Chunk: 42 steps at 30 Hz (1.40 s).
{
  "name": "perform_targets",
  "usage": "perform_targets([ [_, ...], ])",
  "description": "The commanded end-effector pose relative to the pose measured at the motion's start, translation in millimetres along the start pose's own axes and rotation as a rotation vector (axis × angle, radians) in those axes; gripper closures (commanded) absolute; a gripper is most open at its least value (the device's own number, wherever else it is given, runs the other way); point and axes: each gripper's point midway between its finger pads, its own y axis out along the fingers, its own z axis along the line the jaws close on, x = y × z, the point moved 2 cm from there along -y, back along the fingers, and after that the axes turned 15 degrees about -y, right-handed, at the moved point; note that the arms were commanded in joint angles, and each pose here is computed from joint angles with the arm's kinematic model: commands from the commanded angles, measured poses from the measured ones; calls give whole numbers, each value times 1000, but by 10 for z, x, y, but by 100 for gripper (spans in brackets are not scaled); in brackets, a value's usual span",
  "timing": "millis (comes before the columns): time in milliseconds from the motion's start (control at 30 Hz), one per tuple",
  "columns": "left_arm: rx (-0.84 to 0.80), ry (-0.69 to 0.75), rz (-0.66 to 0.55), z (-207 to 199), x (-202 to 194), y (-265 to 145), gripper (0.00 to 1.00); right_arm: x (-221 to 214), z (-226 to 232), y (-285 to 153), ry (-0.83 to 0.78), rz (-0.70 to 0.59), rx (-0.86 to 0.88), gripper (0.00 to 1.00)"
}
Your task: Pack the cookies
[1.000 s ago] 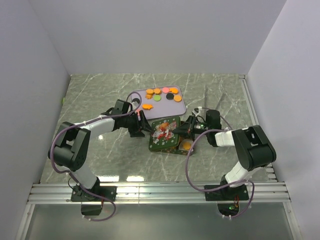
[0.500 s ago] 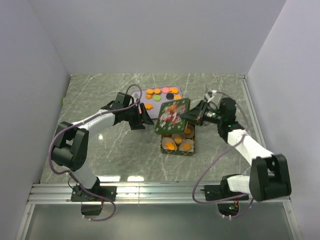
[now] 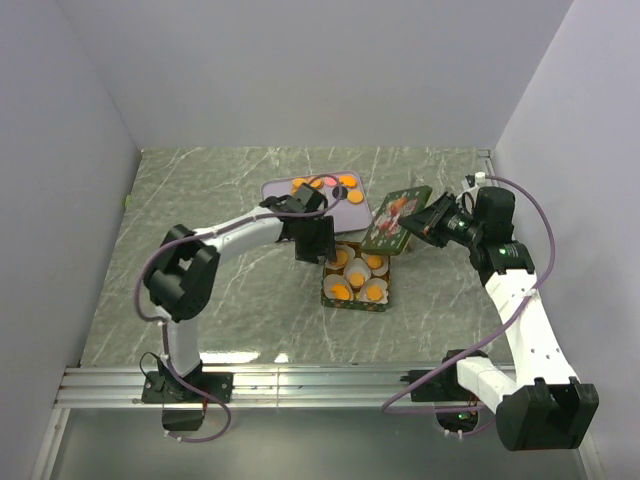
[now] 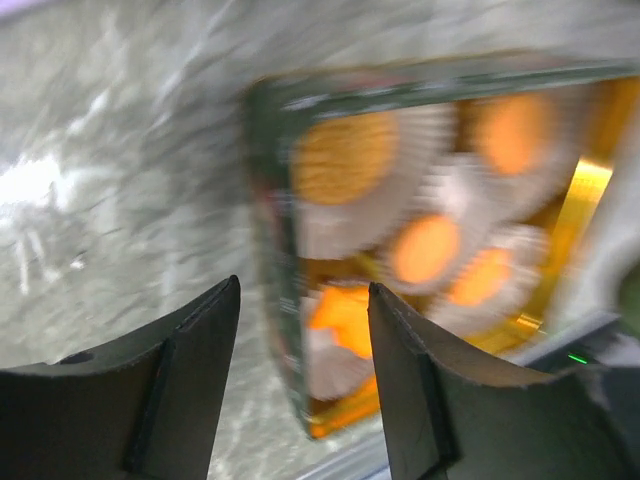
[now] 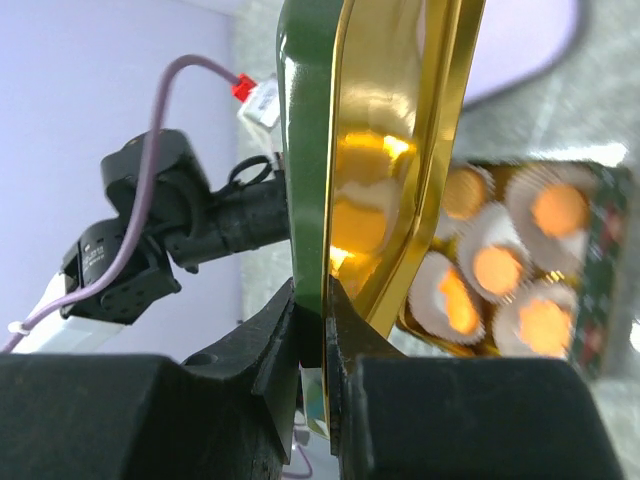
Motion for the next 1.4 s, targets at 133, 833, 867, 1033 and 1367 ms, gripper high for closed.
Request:
perform_targets([
  [133, 254, 3, -26, 333, -20, 59, 49, -79, -62, -100, -42, 3, -52, 100],
  [833, 405, -127, -93, 1112, -81, -262, 79, -201, 48, 97, 5, 90, 113, 100],
  [867, 398, -132, -100, 1124, -62, -276, 79, -214, 72, 105, 8, 99, 129, 100],
  [1033, 376, -117, -122, 1080, 14, -348, 66, -251, 274, 142, -16, 134, 241, 100],
  [1367, 293, -207, -248, 960, 459, -816, 1, -634, 748, 338, -34, 300, 521, 100],
])
